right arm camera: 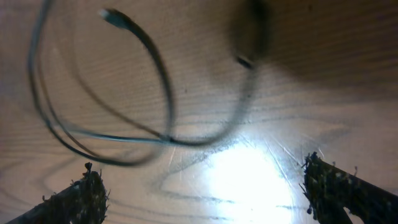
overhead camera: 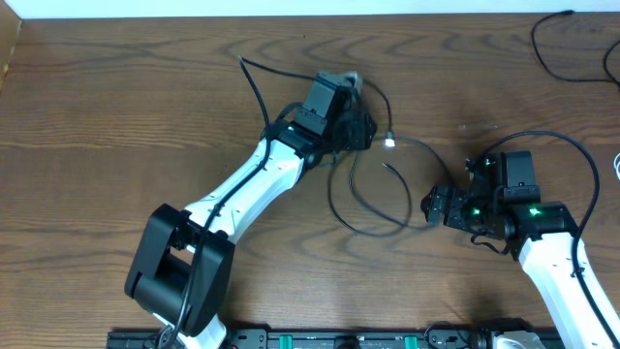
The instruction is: Untangle cables
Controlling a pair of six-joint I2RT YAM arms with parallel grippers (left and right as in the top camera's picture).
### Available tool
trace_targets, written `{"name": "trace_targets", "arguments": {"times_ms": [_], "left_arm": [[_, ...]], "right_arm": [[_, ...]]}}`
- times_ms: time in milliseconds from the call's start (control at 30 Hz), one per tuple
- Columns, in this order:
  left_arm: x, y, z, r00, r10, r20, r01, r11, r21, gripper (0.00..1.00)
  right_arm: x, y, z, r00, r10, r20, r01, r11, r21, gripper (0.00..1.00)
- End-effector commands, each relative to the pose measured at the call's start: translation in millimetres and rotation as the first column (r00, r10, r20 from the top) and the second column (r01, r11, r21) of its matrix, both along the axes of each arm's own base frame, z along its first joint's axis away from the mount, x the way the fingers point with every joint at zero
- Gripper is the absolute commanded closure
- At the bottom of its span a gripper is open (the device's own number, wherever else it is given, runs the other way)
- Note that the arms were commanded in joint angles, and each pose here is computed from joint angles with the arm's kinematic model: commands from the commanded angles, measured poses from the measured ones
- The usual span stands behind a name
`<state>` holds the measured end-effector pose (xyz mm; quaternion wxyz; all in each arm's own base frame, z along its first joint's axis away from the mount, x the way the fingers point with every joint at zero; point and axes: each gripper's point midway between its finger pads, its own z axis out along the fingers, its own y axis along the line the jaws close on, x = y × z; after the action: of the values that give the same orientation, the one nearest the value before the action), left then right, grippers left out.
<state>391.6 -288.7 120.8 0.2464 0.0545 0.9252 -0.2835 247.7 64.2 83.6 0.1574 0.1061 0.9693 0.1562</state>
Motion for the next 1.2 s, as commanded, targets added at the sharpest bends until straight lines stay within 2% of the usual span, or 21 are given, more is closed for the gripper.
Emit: {"name": "trace_targets", "arguments": {"times_ms": [0, 67, 167, 333, 467, 567, 700, 833, 933, 1067, 1167], "left_arm": [[9.2, 32.1, -8.7, 0.995, 0.1, 0.026, -0.103, 0.983, 0.152, 0.36], [4.1, 44.5, -14.9, 0.993, 0.121, 0.001, -0.118, 0.972, 0.203, 0.21], [-4.9, 57.2, -16.9, 0.99, 0.136, -0.04, -0.123, 0.964, 0.235, 0.12], [-16.2, 91.8, -10.4, 0.977, 0.202, -0.072, -0.17, 0.935, 0.311, 0.11], [-20.0, 132.2, 5.0, 0.951, 0.304, -0.052, -0.264, 0.89, 0.372, 0.1], [-21.5, 168.3, 25.2, 0.907, 0.42, -0.028, -0.38, 0.845, 0.375, 0.1], [-23.9, 210.0, 55.0, 0.859, 0.512, 0.011, -0.485, 0.807, 0.338, 0.1], [-38.4, 247.5, 74.5, 0.809, 0.588, 0.019, -0.56, 0.76, 0.33, 0.09], [-56.2, 276.3, 85.7, 0.762, 0.647, 0.024, -0.613, 0.71, 0.347, 0.09], [-78.3, 293.5, 98.6, 0.731, 0.682, 0.031, -0.648, 0.679, 0.345, 0.09], [-90.4, 295.7, 108.1, 0.726, 0.685, 0.054, -0.662, 0.676, 0.324, 0.09]], "right_arm": [[-3.2, -0.6, -3.1, 1.0, 0.006, -0.012, -0.006, 1.0, -0.004, 0.01], [-3.1, 0.0, -2.9, 1.0, 0.007, -0.011, -0.007, 1.0, 0.0, 0.01], [-2.3, 0.9, -2.3, 1.0, 0.009, -0.007, -0.009, 1.0, 0.004, 0.01], [-1.3, 17.2, 3.9, 0.999, 0.046, 0.007, -0.047, 0.994, 0.095, 0.01], [5.8, 36.3, 9.9, 0.993, 0.102, 0.054, -0.109, 0.983, 0.144, 0.01], [13.2, 56.4, 5.7, 0.985, 0.15, 0.083, -0.16, 0.98, 0.119, 0.01], [23.3, 88.2, -9.5, 0.978, 0.183, 0.103, -0.188, 0.981, 0.045, 0.01], [37.4, 100.5, -20.3, 0.992, 0.07, 0.109, -0.07, 0.998, -0.004, 0.01], [51.7, 116.6, -24.0, 0.991, 0.021, 0.132, -0.027, 0.999, 0.039, 0.05], [71.7, 139.7, -28.6, 0.984, 0.031, 0.176, -0.043, 0.997, 0.065, 0.12], [85.9, 151.0, -38.0, 0.984, 0.037, 0.177, -0.043, 0.999, 0.029, 0.15]]}}
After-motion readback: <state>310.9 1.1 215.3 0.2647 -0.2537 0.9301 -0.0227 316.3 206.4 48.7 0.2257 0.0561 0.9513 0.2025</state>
